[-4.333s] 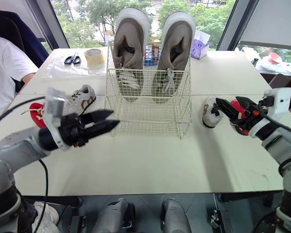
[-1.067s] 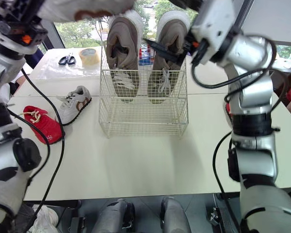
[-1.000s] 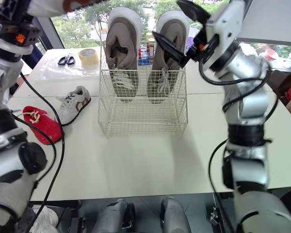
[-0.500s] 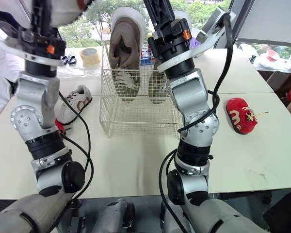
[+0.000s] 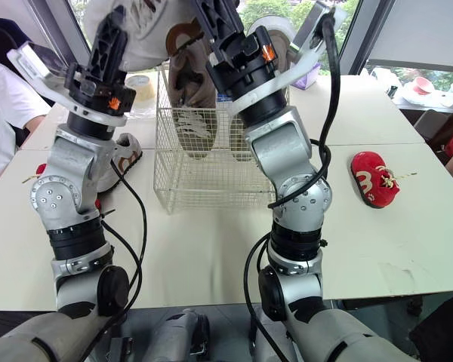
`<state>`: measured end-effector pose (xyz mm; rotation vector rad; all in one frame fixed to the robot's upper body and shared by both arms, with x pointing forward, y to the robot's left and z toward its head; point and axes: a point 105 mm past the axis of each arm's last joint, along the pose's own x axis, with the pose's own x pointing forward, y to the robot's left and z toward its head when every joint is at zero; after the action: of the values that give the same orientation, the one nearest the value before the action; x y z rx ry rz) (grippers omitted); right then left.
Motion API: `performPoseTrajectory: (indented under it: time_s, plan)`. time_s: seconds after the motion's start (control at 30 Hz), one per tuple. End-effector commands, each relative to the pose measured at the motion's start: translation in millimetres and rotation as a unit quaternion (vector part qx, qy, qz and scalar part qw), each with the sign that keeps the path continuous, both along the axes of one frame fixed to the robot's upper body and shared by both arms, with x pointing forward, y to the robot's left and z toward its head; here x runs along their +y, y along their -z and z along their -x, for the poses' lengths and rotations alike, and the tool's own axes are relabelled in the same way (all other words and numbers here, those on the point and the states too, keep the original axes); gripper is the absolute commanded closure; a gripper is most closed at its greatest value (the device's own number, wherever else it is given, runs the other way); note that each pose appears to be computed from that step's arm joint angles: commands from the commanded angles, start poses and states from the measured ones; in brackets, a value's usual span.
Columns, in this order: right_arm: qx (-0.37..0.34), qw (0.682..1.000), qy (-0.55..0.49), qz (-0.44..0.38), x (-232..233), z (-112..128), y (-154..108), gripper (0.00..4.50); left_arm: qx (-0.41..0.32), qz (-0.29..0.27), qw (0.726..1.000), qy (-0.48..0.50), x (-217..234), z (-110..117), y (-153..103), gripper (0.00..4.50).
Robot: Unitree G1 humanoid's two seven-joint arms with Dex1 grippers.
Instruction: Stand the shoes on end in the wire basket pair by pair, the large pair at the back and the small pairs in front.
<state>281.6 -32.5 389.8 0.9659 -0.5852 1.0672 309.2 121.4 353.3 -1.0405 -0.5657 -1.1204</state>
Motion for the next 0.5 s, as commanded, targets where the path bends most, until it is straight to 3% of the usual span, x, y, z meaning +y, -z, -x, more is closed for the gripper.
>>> performPoseTrajectory:
  time_s: [0.03,0.13,0.27,0.37,0.43,0.5]
  plan:
    - [-0.05,0.998,-0.025,-0.022,6,30,-18,0.04,-0.015,-0.013,1.0,-0.001,-4,7,-3,4.23]
    - [-0.051,0.998,-0.034,-0.024,13,39,-18,0.79,-0.015,-0.018,1.0,-0.003,-5,6,-2,4.23]
    - [-0.059,0.997,-0.039,-0.025,21,51,-19,2.6,-0.013,-0.031,0.999,-0.009,-7,5,0,4.23]
    - [-0.051,0.998,-0.03,-0.026,8,32,-18,3.71,-0.012,-0.056,0.998,-0.018,-12,5,4,4.23]
    - [-0.05,0.998,-0.025,-0.025,3,25,-18,3.86,-0.007,-0.07,0.997,-0.027,-12,4,6,4.23]
    - [-0.053,0.998,-0.023,-0.021,3,25,-18,3.86,-0.007,-0.084,0.996,-0.027,-13,6,9,3.21]
